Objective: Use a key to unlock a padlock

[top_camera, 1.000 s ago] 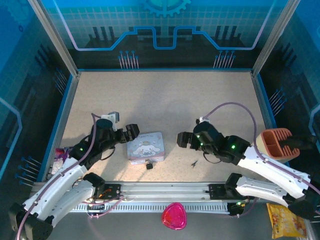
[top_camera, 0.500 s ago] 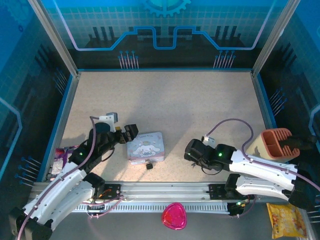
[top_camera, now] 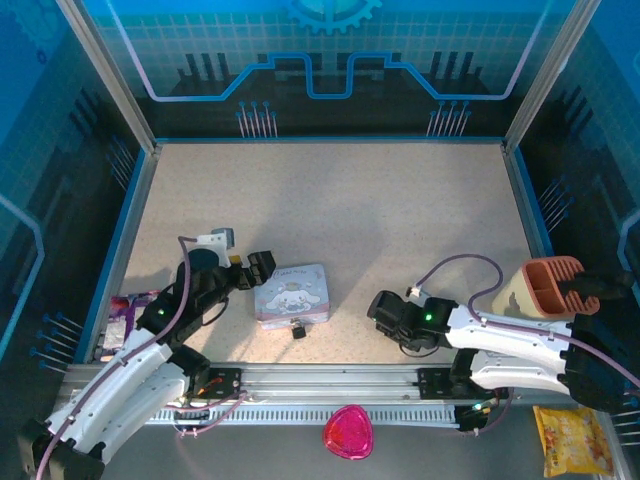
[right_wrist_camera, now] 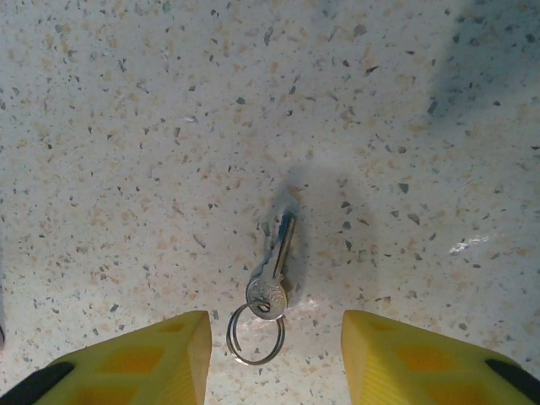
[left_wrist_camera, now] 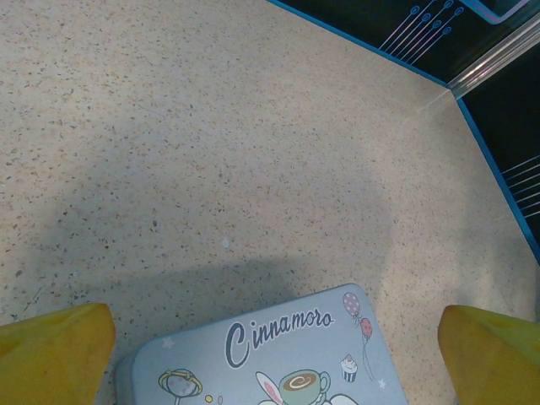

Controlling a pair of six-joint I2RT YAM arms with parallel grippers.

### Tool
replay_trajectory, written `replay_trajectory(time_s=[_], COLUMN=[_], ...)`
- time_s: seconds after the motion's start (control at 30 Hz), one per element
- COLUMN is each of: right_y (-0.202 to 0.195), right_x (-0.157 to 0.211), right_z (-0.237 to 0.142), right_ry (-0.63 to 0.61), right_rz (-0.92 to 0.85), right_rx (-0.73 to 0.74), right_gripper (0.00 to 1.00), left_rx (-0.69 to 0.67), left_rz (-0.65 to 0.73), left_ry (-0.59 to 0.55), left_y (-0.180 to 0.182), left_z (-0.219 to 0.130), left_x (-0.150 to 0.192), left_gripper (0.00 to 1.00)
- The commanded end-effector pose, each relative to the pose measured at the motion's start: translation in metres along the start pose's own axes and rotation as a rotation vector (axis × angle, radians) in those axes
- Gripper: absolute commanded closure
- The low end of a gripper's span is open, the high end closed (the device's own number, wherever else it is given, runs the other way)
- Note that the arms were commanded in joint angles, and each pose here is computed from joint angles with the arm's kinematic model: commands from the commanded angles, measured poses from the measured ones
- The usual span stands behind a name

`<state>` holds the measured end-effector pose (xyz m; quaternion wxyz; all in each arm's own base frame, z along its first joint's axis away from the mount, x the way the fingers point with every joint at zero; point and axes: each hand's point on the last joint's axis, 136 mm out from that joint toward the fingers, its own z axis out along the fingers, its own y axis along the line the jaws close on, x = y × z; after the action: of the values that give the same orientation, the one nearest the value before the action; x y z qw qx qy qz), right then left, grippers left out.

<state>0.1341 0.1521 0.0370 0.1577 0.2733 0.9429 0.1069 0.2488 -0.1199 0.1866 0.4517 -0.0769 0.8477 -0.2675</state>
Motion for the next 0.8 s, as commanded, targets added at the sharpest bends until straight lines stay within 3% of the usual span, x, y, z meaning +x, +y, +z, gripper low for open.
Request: replay_trajectory(time_s=[0.0, 0.5, 0.77], right_y=[0.003, 0.006, 0.001], right_x=[0.002, 0.016, 0.014], right_z=[0.005, 0.020, 0.022], right_ry=[-0.009, 0.046, 0.036], right_rz=[0.028, -0.041, -0.066], right_rx=[-0.018, 0.090, 0.122], right_gripper=[0.57, 0.60, 0.68], left_rx=[0.015, 0.015, 0.015], left_rz=[0.014, 0.010, 0.009], left_ry=[-0.008, -0.005, -0.003], left_y=[-0.002, -0.001, -0.001], left_z=[0.000, -0.001, -0.001], left_x=[0.001, 0.003, 0.003], left_gripper=[0.01, 0.01, 0.01])
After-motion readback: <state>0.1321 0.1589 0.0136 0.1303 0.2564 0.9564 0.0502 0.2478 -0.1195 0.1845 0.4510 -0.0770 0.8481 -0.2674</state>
